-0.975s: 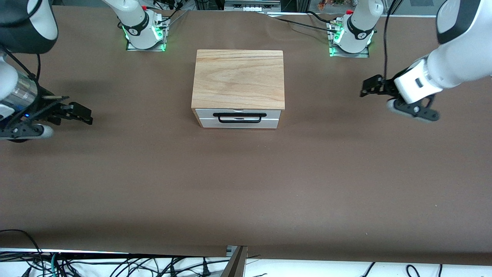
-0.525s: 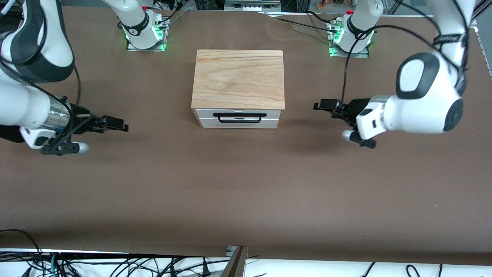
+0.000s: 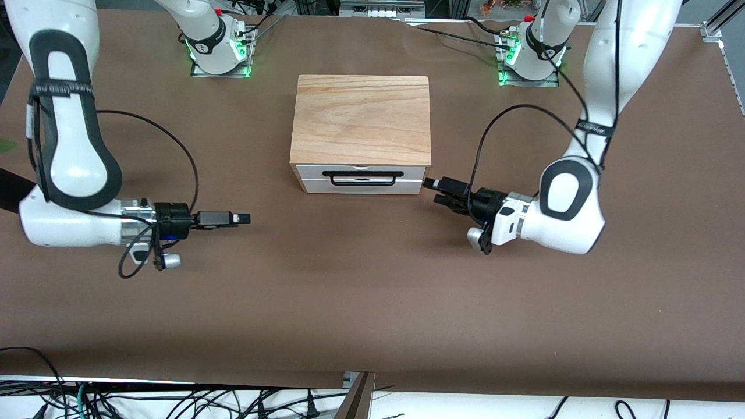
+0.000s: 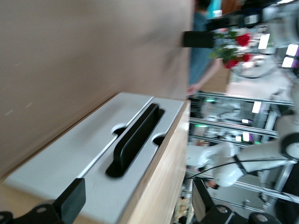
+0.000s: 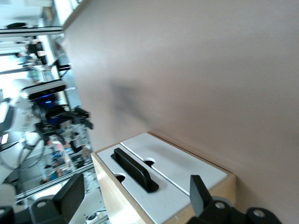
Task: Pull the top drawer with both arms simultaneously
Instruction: 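Move both grippers inward toward the black drawer handle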
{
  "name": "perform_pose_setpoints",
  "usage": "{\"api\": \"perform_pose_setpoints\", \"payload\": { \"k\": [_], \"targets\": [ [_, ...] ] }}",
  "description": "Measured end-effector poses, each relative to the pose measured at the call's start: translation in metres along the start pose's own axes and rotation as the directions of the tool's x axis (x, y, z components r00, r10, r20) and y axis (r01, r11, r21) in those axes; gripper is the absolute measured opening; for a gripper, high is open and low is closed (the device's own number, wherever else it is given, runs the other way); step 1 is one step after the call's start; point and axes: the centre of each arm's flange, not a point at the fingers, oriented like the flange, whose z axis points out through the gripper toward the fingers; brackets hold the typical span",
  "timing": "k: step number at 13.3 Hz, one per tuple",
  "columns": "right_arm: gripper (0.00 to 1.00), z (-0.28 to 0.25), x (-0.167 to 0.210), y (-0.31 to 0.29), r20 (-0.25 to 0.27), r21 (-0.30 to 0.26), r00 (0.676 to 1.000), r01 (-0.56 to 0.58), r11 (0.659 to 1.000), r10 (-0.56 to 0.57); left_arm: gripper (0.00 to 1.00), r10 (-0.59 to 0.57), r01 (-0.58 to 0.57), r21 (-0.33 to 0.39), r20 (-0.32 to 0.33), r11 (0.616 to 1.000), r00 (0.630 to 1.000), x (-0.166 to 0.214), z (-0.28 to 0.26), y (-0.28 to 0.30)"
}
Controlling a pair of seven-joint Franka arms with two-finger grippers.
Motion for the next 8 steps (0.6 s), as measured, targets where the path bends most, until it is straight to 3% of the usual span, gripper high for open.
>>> {"api": "perform_pose_setpoints", "payload": {
  "k": [2,5,8],
  "targets": [
    [1.0,0.025,0.002,0.018,0.018,0.076,0.999,0.045,0.996,-0.046,0.98,0.029,-0.031,-0.101,-0.029,0.994,0.999,0.003,0.032,-0.023],
    [1.0,0.084,-0.002,0.04,0.084,0.207,0.99,0.095,0.974,-0.114,0.93,0.061,-0.072,-0.17,-0.071,0.983,0.996,-0.005,0.073,-0.045],
    [1.0,0.136,-0.01,0.056,0.07,0.341,0.987,0.116,0.933,-0.148,0.87,0.081,-0.101,-0.208,-0.103,0.973,0.991,-0.017,0.094,-0.064]
  ]
}}
